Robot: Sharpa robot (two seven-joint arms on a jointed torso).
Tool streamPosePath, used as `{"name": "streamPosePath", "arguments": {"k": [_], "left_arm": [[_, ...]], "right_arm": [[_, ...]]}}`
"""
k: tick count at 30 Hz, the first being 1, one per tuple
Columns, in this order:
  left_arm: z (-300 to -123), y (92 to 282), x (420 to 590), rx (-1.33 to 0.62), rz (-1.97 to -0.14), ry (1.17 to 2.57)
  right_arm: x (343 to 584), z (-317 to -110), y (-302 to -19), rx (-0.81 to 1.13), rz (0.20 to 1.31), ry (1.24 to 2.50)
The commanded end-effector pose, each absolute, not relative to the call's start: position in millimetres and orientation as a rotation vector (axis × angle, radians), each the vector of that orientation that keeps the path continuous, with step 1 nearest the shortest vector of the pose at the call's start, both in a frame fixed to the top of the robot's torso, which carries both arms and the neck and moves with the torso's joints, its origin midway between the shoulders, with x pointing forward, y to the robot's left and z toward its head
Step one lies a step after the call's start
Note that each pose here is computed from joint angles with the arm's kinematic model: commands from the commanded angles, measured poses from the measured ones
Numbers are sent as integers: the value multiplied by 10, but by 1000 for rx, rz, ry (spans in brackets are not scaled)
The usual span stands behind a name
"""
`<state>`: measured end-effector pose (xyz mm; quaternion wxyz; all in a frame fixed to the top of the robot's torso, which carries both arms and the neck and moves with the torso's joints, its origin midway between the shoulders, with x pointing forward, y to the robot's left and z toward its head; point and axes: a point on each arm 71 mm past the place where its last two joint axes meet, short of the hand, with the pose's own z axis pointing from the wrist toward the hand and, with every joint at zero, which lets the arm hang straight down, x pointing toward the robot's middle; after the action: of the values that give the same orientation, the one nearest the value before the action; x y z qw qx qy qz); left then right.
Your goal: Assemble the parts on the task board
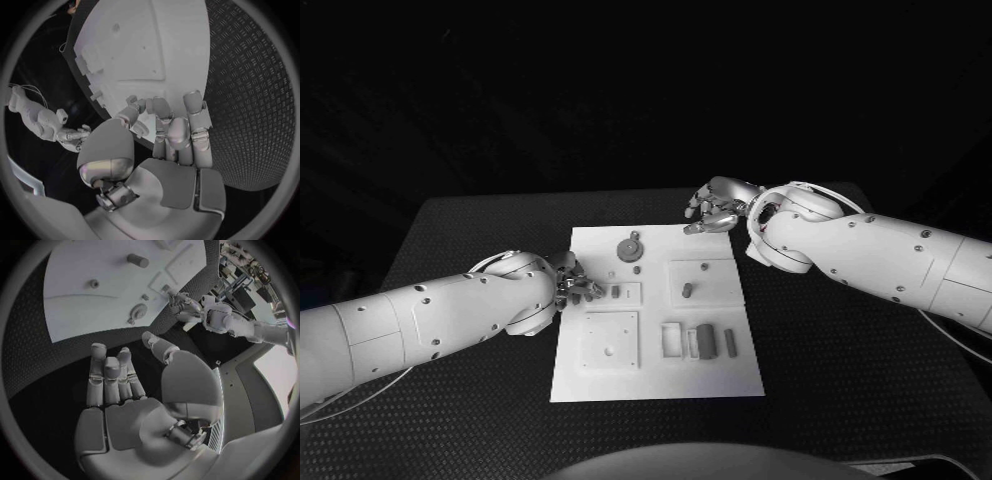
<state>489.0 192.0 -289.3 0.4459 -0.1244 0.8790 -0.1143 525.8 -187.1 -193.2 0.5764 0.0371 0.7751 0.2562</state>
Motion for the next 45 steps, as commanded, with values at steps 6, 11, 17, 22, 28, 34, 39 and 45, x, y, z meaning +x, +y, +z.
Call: {"name": "streamPosePath", "arguments": {"k": [6,11,17,22,28,34,39,45], "left_arm": [[-2884,1895,4890,-312,-314,2172],[-2879,1878,4878,-311,-320,2170],[-2855,1864,4887,-326,-340,2135],[-2857,1862,4887,-323,-340,2138],[-2865,1868,4881,-317,-335,2153],[-2870,1875,4873,-313,-331,2163],[-2872,1885,4866,-304,-327,2172],[-2867,1895,4866,-305,-327,2168]], "right_arm": [[5251,-1950,-1861,78,602,1828],[5250,-1954,-1861,78,602,1829],[5249,-1956,-1857,77,603,1829],[5250,-1958,-1855,77,603,1829],[5250,-1959,-1857,78,603,1829],[5250,-1960,-1853,77,603,1831],[5248,-1962,-1853,75,603,1834],[5247,-1964,-1852,75,603,1835]]}}
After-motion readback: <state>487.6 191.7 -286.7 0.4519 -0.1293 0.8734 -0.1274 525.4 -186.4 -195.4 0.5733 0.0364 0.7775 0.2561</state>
